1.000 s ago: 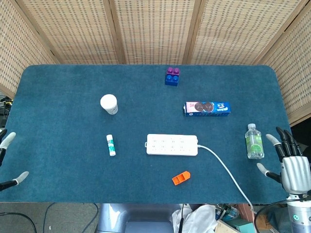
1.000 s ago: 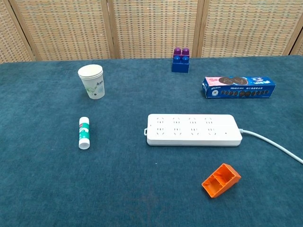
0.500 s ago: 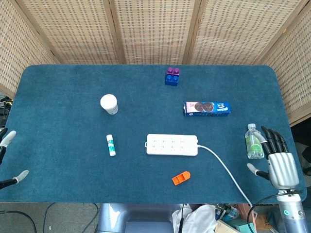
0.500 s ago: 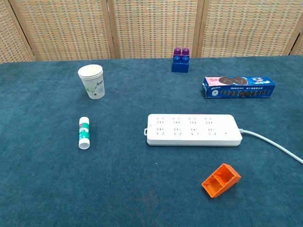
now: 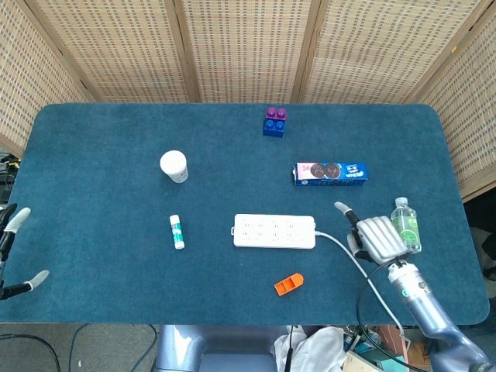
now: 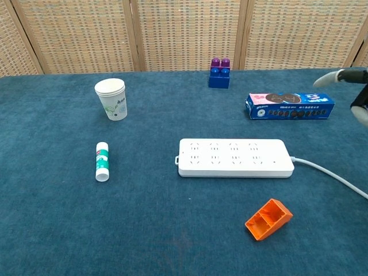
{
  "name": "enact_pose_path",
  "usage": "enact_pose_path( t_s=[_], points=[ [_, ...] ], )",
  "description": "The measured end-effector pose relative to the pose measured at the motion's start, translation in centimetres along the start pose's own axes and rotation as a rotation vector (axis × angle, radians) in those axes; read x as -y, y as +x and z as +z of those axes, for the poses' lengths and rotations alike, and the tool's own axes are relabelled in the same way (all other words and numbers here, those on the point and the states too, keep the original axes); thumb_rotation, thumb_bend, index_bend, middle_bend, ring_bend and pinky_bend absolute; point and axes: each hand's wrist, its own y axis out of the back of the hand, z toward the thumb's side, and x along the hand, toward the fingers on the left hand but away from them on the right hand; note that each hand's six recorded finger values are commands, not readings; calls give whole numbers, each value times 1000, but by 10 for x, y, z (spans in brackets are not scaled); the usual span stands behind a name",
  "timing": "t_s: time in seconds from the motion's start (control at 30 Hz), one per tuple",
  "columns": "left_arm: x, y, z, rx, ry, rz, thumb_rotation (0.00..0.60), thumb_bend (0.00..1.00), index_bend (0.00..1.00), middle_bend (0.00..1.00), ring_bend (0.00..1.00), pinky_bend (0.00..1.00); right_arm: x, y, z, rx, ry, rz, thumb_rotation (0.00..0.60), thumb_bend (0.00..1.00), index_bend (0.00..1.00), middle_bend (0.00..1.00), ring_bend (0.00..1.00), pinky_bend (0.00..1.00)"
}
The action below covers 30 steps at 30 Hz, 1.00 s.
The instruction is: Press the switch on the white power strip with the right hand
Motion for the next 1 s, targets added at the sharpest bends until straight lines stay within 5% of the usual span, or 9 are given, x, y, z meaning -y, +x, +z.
enact_pose_path(
  t_s=[0.4, 1.0],
  points=[
    [1, 2, 0, -1, -1, -6, 600, 0, 0, 0, 0, 0, 35, -31, 30, 6, 59, 124, 600, 869, 293, 854, 862, 1000],
    [3, 3, 1, -3, 2, -12, 600, 0, 0, 0, 0, 0, 58, -56, 50, 36, 116, 195, 600, 869, 293, 854, 862, 1000]
  ],
)
